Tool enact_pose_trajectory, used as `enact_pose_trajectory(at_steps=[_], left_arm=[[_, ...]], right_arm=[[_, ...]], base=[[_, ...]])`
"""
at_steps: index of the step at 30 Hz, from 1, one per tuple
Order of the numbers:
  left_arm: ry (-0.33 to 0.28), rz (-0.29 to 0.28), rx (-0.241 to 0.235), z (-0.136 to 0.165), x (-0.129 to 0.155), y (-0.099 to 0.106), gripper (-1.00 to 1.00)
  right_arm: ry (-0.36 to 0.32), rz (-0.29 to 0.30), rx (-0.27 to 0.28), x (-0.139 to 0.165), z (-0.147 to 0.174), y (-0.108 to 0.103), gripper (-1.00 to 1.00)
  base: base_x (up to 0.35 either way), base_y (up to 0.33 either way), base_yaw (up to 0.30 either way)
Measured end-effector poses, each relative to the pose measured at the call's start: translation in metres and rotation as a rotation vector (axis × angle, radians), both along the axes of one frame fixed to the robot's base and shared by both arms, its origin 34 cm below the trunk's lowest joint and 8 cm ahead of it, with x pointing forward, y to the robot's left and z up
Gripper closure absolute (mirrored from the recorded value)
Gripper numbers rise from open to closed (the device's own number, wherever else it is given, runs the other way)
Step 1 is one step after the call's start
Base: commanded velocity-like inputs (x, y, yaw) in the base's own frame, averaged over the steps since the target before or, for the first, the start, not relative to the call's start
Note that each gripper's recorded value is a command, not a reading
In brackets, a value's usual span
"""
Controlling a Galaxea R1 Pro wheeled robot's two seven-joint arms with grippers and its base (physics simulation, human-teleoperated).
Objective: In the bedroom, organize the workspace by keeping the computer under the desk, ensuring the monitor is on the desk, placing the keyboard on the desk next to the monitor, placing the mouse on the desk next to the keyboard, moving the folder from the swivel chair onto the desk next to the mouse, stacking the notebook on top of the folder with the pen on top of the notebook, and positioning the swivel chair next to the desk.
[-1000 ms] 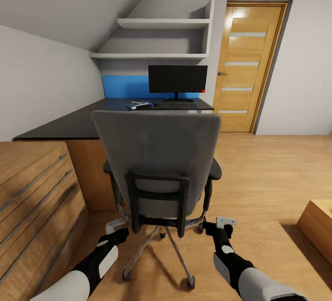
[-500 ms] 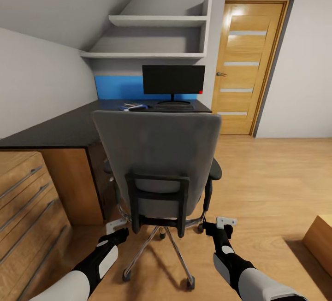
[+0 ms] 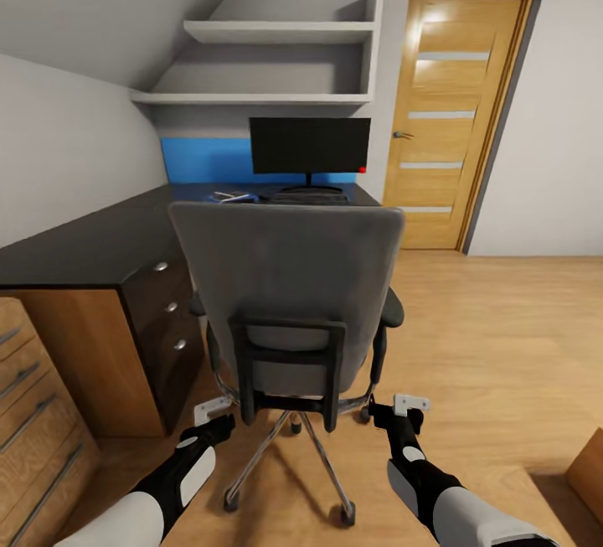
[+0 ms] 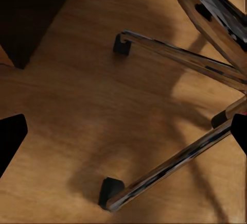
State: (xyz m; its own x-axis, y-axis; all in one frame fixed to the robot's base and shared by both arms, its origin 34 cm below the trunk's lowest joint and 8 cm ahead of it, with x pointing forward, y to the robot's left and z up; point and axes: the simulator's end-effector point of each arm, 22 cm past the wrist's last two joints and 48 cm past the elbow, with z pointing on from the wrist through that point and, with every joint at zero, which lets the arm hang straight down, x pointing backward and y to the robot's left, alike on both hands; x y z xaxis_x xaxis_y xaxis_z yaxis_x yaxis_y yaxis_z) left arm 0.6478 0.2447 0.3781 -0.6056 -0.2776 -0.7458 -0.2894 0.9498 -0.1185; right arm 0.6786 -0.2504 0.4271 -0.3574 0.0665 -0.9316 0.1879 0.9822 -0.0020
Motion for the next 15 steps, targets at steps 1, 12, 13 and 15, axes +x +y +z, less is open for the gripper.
enact_pose_trajectory(at_steps=[1,12,13,15], left_arm=[[-0.001,-0.002,0.001,0.0004,0.0004,-0.0004,-1.00],[-0.003,-0.007,0.003,0.0009,0.0011,-0.0012,-1.00],[-0.003,-0.007,0.003,0.0007,0.0010,-0.0012,-1.00],[-0.001,-0.006,0.004,0.0002,0.0008,-0.0008,-1.00]], right_arm=[[0.000,-0.001,0.001,-0.0002,-0.0002,-0.0001,-1.00],[-0.002,-0.016,0.006,-0.0003,-0.0001,-0.0034,-1.00],[-0.002,-0.015,0.005,-0.0002,-0.0001,-0.0033,-1.00],[-0.001,-0.008,0.001,0.0001,-0.0002,-0.0020,-1.00]], base=[[0.302,-0.150,0.158],[0.272,-0.150,0.234],[0.250,-0.151,0.215],[0.248,-0.151,0.162]])
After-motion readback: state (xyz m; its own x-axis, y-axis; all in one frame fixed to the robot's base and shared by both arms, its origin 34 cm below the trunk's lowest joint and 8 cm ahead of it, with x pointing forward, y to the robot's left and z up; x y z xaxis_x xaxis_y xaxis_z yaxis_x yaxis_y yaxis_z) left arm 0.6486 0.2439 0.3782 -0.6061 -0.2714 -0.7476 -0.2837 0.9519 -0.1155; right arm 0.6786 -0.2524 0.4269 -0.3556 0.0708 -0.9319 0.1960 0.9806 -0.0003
